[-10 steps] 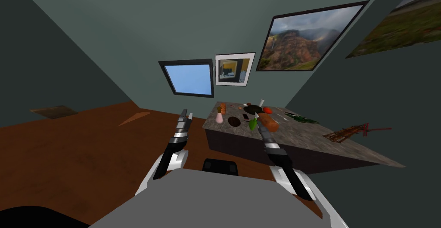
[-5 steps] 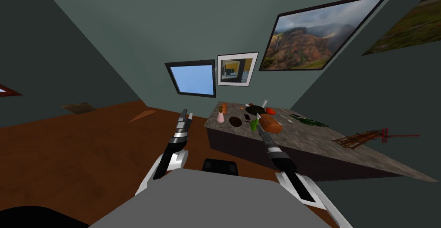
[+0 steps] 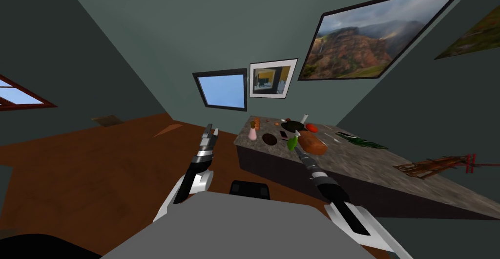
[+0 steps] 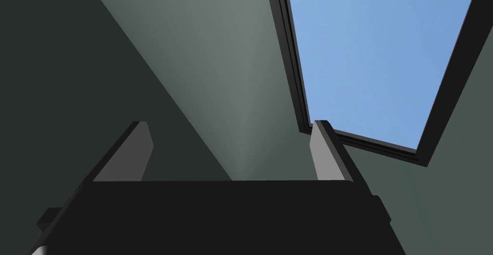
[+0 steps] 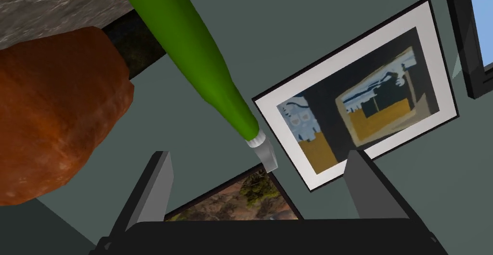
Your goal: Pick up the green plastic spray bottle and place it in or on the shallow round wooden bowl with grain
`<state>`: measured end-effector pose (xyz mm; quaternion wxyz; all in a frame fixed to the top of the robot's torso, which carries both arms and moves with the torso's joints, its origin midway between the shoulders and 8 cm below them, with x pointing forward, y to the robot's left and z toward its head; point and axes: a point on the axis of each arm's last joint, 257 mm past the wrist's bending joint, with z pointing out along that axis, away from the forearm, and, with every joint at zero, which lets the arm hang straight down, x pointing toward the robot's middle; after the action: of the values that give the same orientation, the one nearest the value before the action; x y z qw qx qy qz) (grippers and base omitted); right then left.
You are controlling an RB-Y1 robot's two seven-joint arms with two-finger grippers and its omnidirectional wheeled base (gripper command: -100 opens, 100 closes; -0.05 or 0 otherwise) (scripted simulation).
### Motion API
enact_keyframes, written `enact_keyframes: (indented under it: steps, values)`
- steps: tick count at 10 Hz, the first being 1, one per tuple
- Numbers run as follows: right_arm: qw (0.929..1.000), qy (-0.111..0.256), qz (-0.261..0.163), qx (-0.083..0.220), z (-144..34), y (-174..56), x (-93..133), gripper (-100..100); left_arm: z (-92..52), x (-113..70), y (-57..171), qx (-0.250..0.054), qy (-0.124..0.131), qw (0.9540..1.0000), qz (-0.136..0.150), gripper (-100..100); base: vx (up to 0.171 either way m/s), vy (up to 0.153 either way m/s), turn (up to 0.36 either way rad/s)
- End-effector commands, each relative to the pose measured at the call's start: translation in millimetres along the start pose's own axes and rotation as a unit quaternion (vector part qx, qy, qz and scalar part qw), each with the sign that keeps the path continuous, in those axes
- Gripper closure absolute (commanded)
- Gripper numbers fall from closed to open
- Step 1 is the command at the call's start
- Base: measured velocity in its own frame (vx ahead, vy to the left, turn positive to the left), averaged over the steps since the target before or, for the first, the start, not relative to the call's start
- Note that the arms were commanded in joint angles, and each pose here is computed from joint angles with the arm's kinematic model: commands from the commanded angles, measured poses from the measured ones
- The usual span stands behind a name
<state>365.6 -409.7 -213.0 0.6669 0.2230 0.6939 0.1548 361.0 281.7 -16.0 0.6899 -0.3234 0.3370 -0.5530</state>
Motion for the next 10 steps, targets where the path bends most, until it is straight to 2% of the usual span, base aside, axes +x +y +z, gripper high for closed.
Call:
enact_keyframes:
  steps: [1,5,10]
  values:
    - [0.9992,0.012,-0.032,0.020,-2.0,-22,-2,-100,0.0,0.0,0,0.000,0.000,1.0000,0.000,0,0.035,0.056,0.071]
    - [0.9917,0.036,-0.108,0.059,-7.7,-69,-16,-100,0.0,0.0,0,0.000,0.000,1.0000,0.000,0,0.051,0.062,0.064]
    - [0.9751,0.057,-0.192,0.094,-12.6,-113,-43,-100,0.0,0.0,0,0.000,0.000,1.0000,0.000,0,0.064,0.073,0.051]
